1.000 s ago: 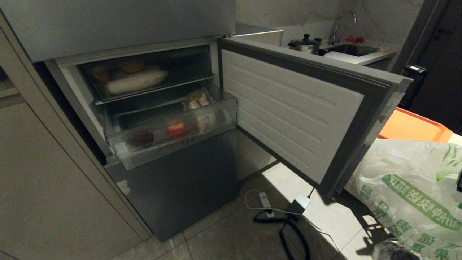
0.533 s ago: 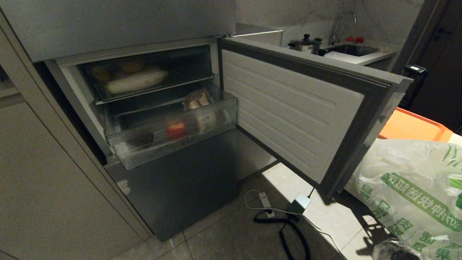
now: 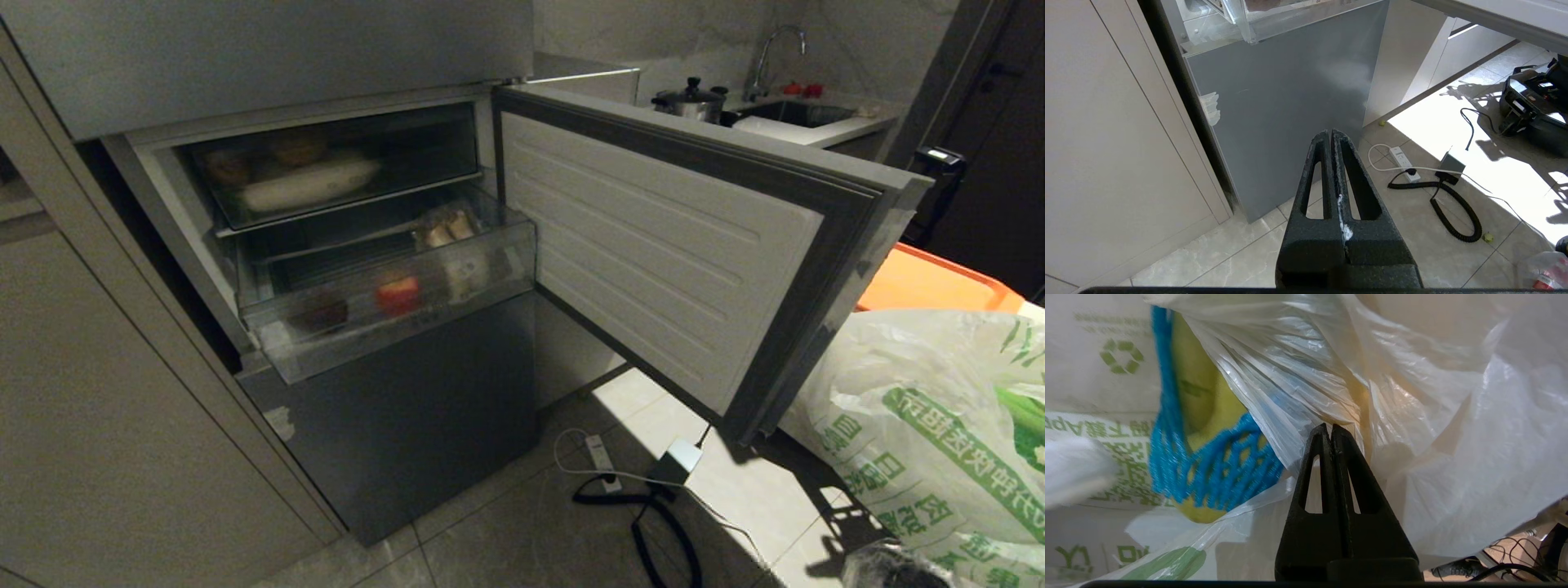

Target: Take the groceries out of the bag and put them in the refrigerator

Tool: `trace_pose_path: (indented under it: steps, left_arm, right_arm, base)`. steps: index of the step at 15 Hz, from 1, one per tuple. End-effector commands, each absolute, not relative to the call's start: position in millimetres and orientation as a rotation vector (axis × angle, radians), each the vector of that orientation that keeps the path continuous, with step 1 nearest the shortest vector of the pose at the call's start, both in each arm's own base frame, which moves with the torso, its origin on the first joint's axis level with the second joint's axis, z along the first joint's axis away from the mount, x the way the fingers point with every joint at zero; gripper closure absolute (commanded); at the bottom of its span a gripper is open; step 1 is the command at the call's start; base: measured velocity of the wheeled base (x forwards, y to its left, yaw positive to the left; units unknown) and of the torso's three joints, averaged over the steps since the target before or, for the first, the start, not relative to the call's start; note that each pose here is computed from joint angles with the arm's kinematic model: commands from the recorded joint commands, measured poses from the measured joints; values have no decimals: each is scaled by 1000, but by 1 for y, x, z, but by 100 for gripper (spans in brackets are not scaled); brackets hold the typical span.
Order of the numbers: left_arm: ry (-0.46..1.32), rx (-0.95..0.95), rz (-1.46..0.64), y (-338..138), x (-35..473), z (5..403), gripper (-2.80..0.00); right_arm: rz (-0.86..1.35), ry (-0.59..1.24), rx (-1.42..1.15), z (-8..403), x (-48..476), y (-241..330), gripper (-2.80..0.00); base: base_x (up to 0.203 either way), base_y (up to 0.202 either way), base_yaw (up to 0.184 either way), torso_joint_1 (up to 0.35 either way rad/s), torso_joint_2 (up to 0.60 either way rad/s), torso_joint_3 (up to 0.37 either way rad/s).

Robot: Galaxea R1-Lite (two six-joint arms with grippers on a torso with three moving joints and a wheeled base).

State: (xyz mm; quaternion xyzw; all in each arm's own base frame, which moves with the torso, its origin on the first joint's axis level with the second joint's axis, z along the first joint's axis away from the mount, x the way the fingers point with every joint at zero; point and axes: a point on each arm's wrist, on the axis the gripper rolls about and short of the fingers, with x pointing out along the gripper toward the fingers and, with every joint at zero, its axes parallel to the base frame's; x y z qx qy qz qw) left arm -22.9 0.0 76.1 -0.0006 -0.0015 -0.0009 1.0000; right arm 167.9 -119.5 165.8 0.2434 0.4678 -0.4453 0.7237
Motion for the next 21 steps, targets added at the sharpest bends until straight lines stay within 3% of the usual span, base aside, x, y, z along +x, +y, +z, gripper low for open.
trace_pose_path:
  steps: [1,13,18,21]
  left_arm:
    - [-2,-2,-2,0,-23,76,0]
    - [-2,-2,-2,0,-23,76,0]
    - [-2,-2,-2,0,-23,76,0]
    - [-2,-2,-2,0,-23,76,0]
  right_arm:
    - [-988,1045,545,163,164,-118,0]
    - [-993,1013,552,117,230,-169,0]
    - [-793,835,555,161,266,-164,0]
    - [-738,809,559,191,247,-145,0]
  base:
    - [0,0,0,0,0,0]
    - [0,0,0,0,0,0]
    - [0,0,0,0,0,0]
    - [0,0,0,0,0,0]
